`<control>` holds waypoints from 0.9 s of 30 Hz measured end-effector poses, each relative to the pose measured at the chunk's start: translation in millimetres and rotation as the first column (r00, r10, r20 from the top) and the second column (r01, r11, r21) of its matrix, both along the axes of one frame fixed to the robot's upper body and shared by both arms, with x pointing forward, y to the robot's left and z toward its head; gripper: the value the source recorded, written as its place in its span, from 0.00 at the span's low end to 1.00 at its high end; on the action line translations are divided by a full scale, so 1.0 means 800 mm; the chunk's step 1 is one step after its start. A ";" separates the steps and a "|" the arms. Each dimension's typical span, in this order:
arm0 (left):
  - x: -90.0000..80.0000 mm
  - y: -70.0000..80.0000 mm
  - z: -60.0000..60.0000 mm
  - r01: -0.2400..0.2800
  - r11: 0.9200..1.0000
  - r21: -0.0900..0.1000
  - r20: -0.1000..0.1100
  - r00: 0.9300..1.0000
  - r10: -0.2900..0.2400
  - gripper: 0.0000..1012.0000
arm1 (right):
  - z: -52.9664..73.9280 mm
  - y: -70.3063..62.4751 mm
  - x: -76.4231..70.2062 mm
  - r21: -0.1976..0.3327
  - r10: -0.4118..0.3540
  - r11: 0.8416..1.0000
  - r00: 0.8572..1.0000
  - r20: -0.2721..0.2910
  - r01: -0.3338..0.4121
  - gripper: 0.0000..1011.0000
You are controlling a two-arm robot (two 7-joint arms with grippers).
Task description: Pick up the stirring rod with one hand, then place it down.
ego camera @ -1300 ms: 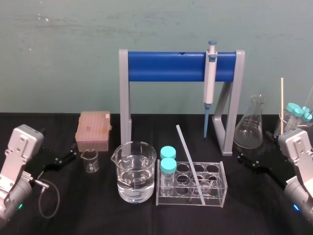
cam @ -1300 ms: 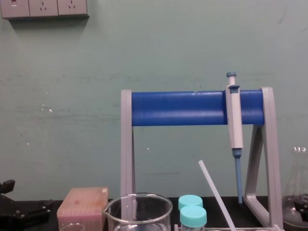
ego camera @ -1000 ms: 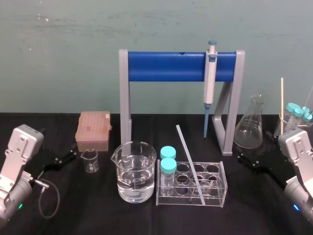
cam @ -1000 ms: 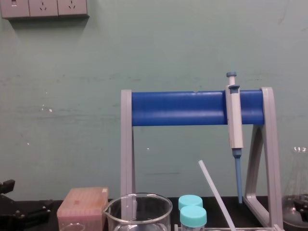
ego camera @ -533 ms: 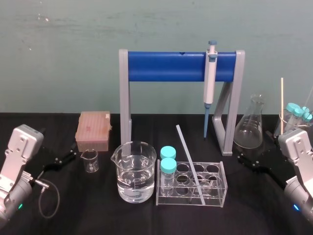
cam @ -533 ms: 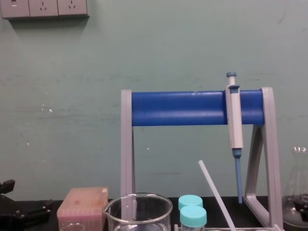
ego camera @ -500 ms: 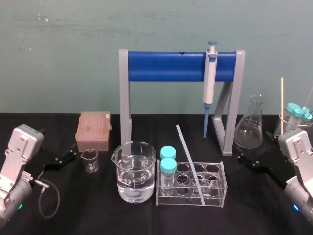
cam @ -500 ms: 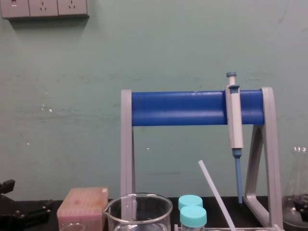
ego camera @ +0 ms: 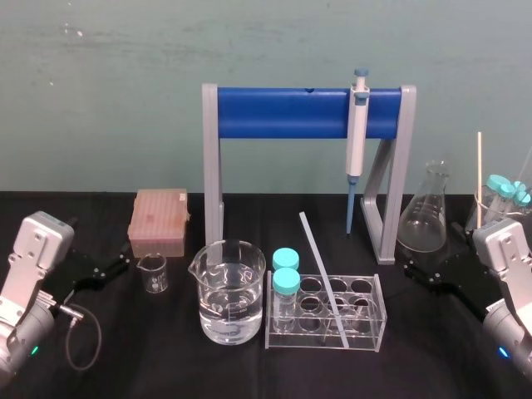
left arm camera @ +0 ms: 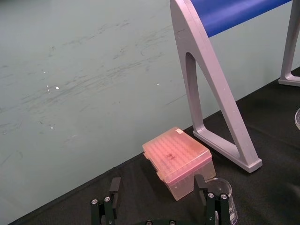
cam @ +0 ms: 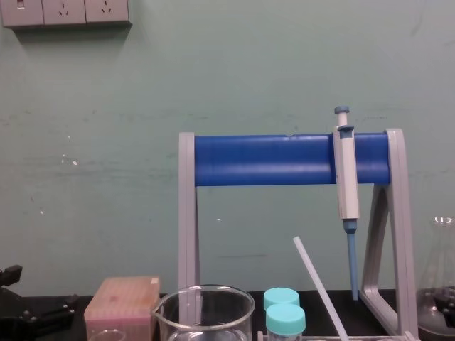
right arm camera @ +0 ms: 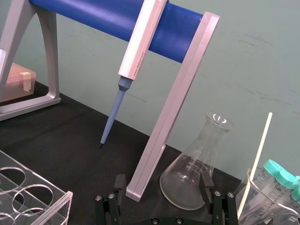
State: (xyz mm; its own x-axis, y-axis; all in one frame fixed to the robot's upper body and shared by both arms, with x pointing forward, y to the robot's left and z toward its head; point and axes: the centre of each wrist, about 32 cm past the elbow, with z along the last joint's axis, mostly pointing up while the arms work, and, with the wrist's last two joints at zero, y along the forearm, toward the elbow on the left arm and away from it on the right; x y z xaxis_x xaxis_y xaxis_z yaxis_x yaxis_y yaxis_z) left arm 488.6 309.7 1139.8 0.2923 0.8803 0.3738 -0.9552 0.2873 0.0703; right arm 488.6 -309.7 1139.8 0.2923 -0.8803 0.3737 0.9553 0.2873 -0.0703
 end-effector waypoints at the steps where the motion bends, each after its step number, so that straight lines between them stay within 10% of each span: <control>1: 0.000 0.000 0.000 0.000 1.000 0.000 0.000 1.000 0.000 0.99 | 0.000 0.000 0.000 0.000 0.000 1.000 1.000 0.000 0.000 0.99; 10: 0.000 0.000 0.000 0.000 1.000 0.000 0.000 1.000 0.000 0.99 | 0.005 -0.003 0.004 -0.006 0.001 1.000 1.000 0.004 -0.001 0.99; 18: 0.000 0.000 0.000 0.000 1.000 0.000 0.000 1.000 0.000 0.99 | 0.034 0.004 0.016 0.131 0.075 0.988 0.997 0.011 -0.076 0.99; 27: 0.000 0.000 0.000 0.000 1.000 0.000 0.000 1.000 0.000 0.99 | 0.067 0.026 0.027 0.299 0.272 0.921 0.962 -0.030 -0.252 0.99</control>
State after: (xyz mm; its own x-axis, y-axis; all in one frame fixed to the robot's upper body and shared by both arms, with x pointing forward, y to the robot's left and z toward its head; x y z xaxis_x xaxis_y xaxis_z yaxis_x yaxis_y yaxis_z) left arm 488.6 309.7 1139.8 0.2923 0.8803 0.3737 -0.9552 0.2874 0.0703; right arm 510.2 -288.7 1193.7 0.5432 -0.8353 0.0848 0.8387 0.5445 -0.0098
